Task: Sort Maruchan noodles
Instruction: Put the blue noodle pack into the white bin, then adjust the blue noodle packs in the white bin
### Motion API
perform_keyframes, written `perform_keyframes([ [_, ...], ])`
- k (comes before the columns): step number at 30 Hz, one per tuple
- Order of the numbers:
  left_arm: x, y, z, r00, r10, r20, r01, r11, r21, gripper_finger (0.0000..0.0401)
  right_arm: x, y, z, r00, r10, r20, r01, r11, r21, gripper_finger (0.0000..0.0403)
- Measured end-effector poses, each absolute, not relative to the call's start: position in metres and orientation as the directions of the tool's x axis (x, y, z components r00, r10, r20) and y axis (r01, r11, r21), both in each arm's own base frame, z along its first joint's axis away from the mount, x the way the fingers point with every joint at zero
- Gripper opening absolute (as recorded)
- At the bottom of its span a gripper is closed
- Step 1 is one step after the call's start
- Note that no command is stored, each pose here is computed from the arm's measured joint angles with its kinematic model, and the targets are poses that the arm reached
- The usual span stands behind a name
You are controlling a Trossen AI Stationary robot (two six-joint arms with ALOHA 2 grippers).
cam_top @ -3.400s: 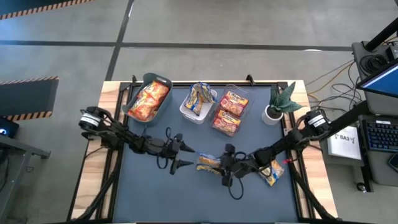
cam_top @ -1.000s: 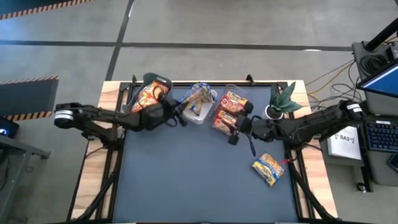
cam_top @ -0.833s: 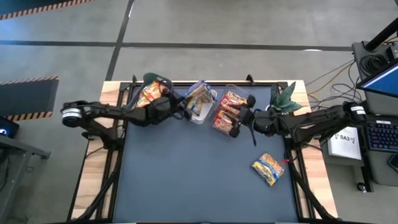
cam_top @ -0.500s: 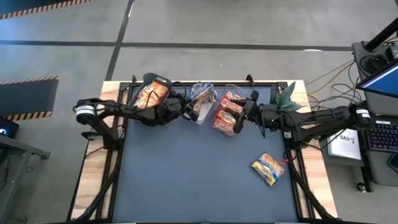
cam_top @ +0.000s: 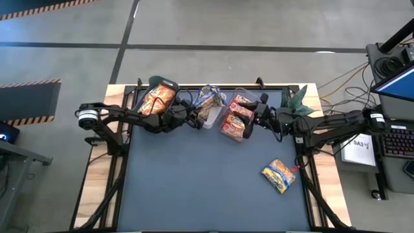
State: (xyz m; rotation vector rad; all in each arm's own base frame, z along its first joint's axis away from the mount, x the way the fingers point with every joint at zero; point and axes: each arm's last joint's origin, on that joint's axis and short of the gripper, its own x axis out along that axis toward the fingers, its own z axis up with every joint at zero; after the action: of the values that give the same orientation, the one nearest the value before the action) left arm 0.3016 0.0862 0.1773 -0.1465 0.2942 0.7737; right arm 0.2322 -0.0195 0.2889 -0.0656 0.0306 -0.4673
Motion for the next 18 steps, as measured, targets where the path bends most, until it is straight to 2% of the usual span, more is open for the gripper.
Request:
perform_keyframes([
  [5,0.301,0.086,0.177,0.675,0.667,-0.315,-0.708,0.706,-0.021,0.0081,0.234,-0.02,0.289,0.892,-0.451,-0.004,0.45,0.891,-0.058,0.0176],
  [11,0.301,0.086,0.179,0.683,0.666,-0.3,-0.702,0.712,-0.017,0.0131,0.235,-0.019,0.288,0.893,-0.451,-0.005,0.451,0.893,0.0,0.0176],
  [18,0.291,0.081,0.208,0.765,0.587,-0.266,-0.614,0.789,-0.025,0.0185,0.235,-0.02,0.288,0.889,-0.458,-0.005,0.457,0.885,0.093,0.0176],
])
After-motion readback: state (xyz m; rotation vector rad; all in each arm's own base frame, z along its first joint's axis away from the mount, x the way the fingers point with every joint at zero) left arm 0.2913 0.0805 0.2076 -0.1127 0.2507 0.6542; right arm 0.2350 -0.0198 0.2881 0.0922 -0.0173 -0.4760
